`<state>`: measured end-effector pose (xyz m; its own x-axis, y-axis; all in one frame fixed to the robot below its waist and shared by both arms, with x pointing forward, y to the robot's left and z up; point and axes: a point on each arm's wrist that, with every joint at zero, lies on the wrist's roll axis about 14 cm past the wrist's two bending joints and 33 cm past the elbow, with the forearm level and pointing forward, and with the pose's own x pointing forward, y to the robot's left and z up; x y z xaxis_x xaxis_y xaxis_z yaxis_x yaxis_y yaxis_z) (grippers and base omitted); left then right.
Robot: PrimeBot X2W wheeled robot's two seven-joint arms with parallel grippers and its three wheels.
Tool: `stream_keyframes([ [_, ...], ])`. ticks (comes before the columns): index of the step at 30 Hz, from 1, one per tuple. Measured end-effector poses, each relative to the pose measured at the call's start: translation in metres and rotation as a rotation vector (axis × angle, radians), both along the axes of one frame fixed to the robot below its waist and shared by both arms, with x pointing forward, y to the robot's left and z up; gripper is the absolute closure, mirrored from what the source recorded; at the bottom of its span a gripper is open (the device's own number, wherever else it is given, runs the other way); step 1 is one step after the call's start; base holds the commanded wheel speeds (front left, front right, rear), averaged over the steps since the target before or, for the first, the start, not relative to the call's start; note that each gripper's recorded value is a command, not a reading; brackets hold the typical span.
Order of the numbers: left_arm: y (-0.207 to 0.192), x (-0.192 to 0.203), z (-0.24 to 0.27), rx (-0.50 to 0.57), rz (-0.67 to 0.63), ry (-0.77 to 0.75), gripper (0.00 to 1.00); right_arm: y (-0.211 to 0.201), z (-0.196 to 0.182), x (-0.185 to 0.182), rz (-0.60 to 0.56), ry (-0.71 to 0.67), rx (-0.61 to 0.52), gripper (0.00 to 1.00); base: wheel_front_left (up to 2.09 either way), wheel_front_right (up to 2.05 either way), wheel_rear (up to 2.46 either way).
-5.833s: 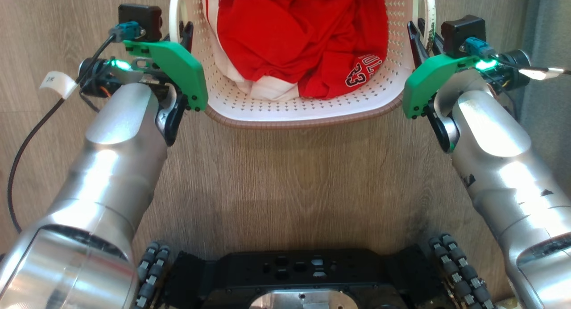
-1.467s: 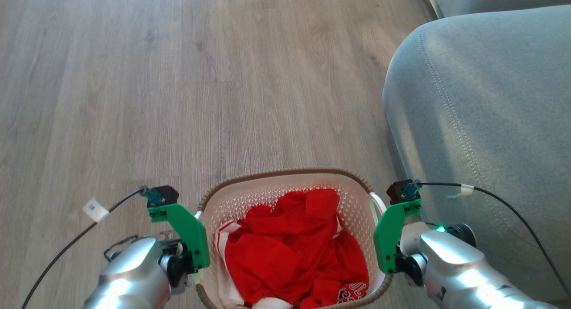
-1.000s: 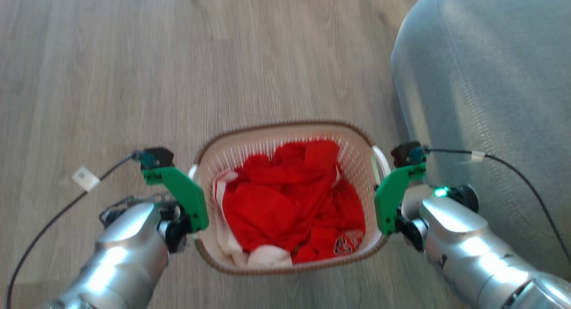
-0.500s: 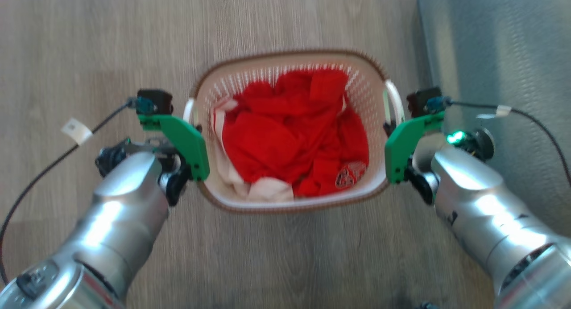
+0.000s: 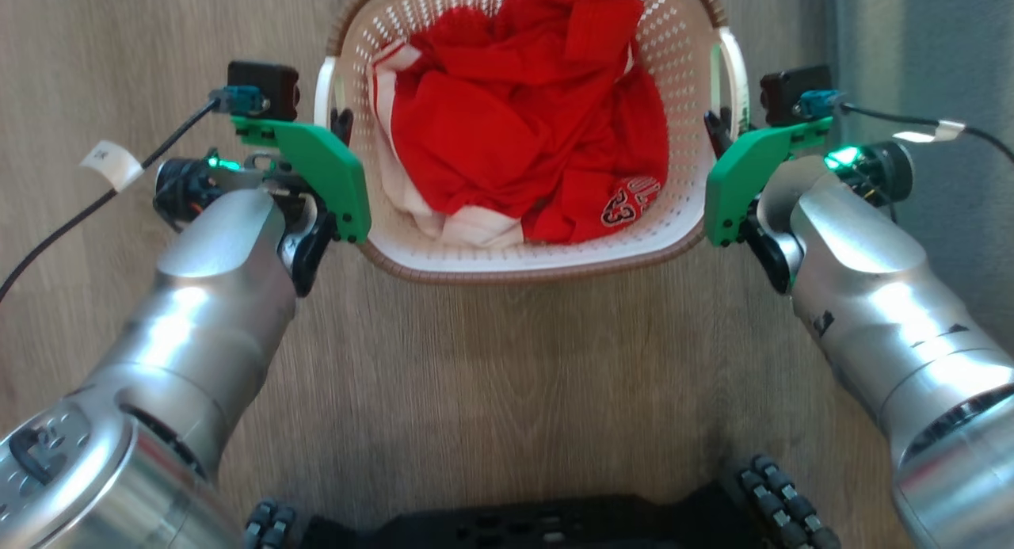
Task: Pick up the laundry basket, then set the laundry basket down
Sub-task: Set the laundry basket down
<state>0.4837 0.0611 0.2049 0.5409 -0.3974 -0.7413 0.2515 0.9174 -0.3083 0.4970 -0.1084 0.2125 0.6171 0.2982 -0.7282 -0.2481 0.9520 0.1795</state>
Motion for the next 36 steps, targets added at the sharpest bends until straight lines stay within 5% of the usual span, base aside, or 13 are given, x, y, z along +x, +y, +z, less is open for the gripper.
stream_keyframes([
  [13, -0.008, -0.006, -0.043, -0.011, -0.022, 0.035, 1.00, -0.009, -0.051, -0.011, -0.020, 0.068, -0.017, 1.00, 0.00, 0.00, 0.00],
  [36, -0.008, -0.010, -0.057, -0.012, -0.022, 0.053, 1.00, -0.010, -0.070, -0.009, -0.012, 0.087, -0.051, 1.00, 0.00, 0.00, 0.00],
])
